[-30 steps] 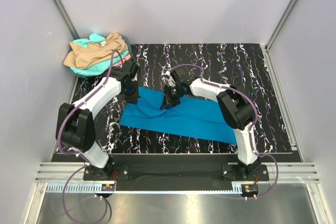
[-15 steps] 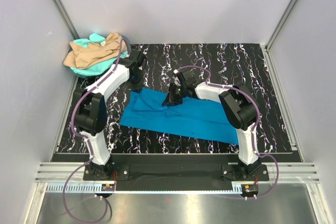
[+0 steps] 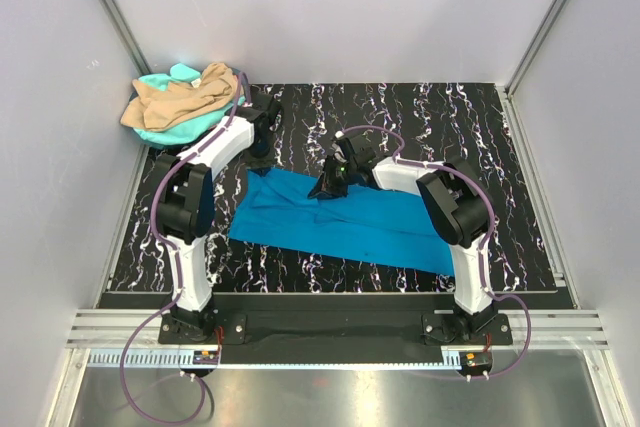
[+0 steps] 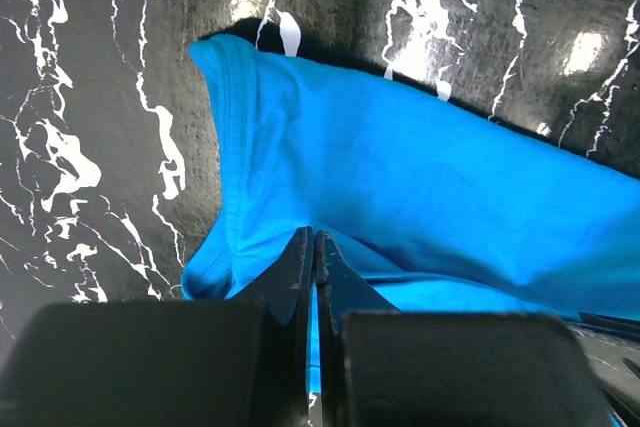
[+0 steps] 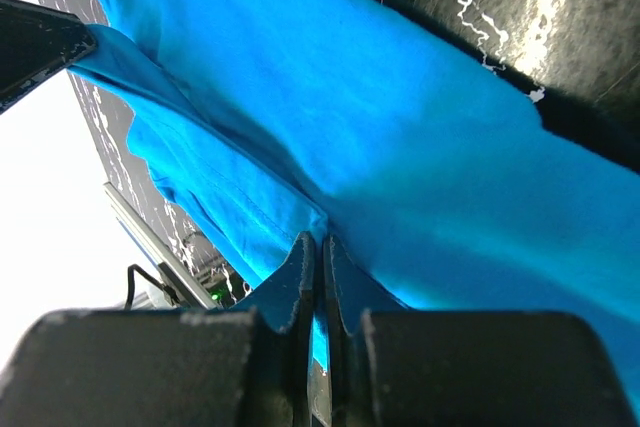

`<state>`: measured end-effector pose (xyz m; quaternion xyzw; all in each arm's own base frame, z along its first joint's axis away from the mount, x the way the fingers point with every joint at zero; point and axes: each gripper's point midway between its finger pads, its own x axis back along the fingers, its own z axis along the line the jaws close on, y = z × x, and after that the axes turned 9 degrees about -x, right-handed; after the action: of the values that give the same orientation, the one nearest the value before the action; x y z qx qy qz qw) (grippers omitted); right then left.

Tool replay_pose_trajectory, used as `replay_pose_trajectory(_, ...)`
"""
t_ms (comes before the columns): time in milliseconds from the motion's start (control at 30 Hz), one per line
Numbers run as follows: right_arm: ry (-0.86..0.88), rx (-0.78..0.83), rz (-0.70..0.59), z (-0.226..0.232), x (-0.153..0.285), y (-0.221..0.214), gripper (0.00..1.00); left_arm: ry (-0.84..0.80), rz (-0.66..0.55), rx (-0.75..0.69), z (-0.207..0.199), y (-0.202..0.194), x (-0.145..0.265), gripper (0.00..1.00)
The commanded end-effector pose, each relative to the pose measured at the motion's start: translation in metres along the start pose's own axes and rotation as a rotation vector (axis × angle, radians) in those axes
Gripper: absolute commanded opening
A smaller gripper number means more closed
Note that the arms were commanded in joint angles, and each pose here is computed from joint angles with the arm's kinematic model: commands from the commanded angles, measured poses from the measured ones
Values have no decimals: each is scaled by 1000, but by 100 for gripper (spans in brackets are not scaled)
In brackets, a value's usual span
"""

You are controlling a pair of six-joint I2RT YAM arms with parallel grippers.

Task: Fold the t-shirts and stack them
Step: Fold the tshirt

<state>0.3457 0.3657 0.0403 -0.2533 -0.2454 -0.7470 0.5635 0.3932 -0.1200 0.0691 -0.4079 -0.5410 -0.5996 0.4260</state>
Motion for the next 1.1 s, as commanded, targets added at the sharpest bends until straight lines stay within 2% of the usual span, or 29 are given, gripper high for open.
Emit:
replay_pose_trajectory(0,49,25,-56,18,3,18,4,31,-99,12,10,22,20,0)
replay_pose_trajectory(200,50,29,-73,21,3,26,6,-3,-149,7,4,37,25,0)
replay_pose_trajectory(467,27,14,-122,12,8,40,7,14,-146,6,5,40,20,0)
replay_pose_trajectory(600,29,10,-122,8,6,47,8,28,-154,5,7,41,19,4)
replay_pose_trajectory(667,26,6,-115,5,3,49,13,42,-137,0,8,39,14,5)
replay_pose_trajectory(733,18,17,-109,4,2,50,17,55,-137,5,11,39,14,11)
replay_pose_trajectory(833,-46,61,-116,0,10,53,31,128,-190,13,27,43,31,46)
replay_pose_trajectory(867,-124,54,-106,-13,15,50,42,144,-202,11,31,42,37,49)
replay_pose_trajectory(900,-136,85,-120,-5,24,55,45,177,-220,3,39,42,45,54)
replay_pose_trajectory(933,-166,131,-117,-9,31,55,47,177,-269,11,44,46,66,65)
replay_pose_trajectory(1000,-213,193,-118,-9,50,52,56,145,-312,-6,47,38,87,71)
replay_pose_trajectory(1067,-208,234,-118,-3,61,49,61,88,-290,-38,41,19,84,72)
